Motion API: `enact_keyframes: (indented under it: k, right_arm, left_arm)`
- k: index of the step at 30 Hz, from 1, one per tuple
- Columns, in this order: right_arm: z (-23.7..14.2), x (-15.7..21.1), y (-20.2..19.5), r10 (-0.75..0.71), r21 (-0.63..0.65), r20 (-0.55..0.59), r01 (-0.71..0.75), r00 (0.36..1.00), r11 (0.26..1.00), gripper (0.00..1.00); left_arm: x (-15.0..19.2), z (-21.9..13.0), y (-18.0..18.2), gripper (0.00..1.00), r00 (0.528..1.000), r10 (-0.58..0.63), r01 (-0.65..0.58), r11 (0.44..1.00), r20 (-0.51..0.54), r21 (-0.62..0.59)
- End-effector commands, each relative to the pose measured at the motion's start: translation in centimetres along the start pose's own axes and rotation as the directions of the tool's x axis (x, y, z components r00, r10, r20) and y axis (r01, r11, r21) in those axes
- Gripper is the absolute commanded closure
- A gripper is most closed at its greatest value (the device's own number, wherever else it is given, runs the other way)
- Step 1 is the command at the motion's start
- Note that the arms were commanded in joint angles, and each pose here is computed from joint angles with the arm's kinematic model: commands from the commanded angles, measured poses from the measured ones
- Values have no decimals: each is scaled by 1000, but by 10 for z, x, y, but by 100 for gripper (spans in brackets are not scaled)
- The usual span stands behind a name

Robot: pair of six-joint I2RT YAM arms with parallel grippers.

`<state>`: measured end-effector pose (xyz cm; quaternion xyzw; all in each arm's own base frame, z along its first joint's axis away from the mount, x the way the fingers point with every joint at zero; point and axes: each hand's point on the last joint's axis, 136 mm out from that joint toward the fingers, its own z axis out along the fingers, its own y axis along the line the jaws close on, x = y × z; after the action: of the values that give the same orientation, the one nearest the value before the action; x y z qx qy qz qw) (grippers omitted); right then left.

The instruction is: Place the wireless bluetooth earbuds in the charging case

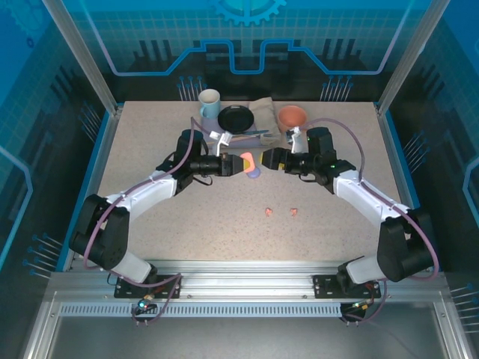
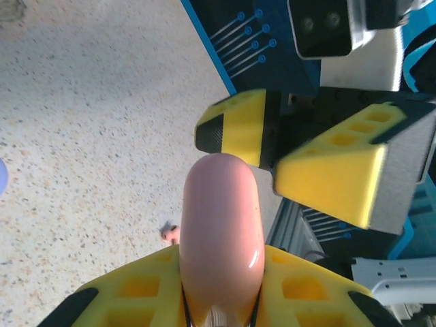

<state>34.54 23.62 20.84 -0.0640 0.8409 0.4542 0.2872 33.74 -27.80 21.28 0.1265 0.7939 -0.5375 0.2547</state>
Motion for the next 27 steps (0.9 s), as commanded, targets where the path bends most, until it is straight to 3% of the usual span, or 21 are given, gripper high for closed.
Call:
enact_keyframes:
  k: [1,15,22,27]
  right_arm:
    - [4,1,30,-125,-107,13,125,992,986,22]
    - [35,15,-9,-50,-40,-54,48,997,998,30]
    - [24,14,-60,66,53,-14,-65,998,996,34]
    - [12,19,-58,69,55,-9,-69,998,996,35]
  left_arm:
    - [4,-4,-14,96,998,26,-24,999,-56,44]
    - [-3,-9,-28,98,998,51,-49,997,-44,64]
    - [-6,-13,-34,100,997,68,-66,996,-30,66]
    - [-3,-13,-33,100,997,68,-65,996,-36,64]
